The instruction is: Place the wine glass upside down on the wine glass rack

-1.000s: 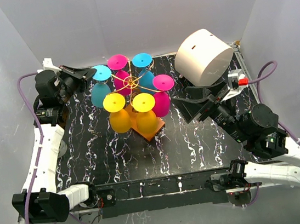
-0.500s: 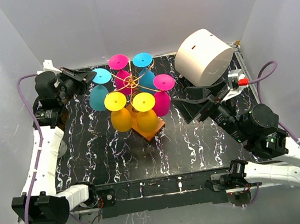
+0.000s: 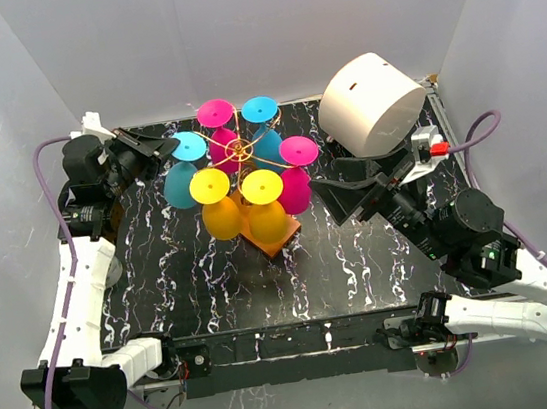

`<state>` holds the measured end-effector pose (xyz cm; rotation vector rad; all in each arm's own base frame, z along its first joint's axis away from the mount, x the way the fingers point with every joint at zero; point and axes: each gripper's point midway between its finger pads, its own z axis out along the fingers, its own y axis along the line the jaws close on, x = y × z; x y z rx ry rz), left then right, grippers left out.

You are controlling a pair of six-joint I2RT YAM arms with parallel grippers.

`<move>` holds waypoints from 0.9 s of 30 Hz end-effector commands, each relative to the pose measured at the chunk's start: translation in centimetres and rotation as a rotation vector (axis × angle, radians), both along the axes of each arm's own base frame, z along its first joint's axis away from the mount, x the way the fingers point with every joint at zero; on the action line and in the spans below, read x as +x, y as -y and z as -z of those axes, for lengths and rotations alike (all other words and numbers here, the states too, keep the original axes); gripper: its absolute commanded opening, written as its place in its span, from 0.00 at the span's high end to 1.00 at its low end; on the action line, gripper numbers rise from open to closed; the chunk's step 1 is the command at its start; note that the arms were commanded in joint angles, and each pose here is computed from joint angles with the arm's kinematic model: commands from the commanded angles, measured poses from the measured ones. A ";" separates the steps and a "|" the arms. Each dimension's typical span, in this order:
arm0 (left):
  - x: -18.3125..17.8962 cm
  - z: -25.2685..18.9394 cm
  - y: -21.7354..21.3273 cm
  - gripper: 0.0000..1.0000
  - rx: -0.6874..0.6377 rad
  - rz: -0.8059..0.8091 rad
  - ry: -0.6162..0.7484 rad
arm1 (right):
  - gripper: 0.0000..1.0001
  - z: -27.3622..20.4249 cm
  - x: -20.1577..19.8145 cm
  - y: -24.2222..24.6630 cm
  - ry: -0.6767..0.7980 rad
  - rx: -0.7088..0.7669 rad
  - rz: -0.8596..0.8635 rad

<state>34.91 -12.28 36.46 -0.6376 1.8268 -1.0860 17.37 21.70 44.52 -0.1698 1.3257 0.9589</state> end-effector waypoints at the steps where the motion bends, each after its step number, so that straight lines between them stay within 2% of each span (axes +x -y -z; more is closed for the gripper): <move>1: -1.0 0.0 0.6 0.93 0.015 0.057 0.006 | 0.19 -2.2 -0.6 0.4 0.050 0.057 -0.016; 4: -0.9 0.2 0.5 0.88 0.024 0.054 -0.003 | 0.19 -2.2 -0.6 0.5 0.052 0.062 -0.015; 12: -1.5 0.7 0.0 0.64 0.067 0.040 -0.033 | 0.19 -2.0 -0.6 0.7 0.044 0.063 -0.011; 16: -2.2 1.4 -0.7 0.46 0.122 0.021 -0.081 | 0.19 -1.5 -0.1 0.8 0.024 0.055 0.018; 23: -3.5 1.8 -1.4 0.30 0.185 0.015 -0.090 | 0.19 2.0 1.8 0.9 -0.079 -0.010 0.118; 27: -4.3 1.4 -1.3 0.04 0.208 0.037 -0.072 | 0.20 3.0 2.1 1.0 -0.115 -0.021 0.139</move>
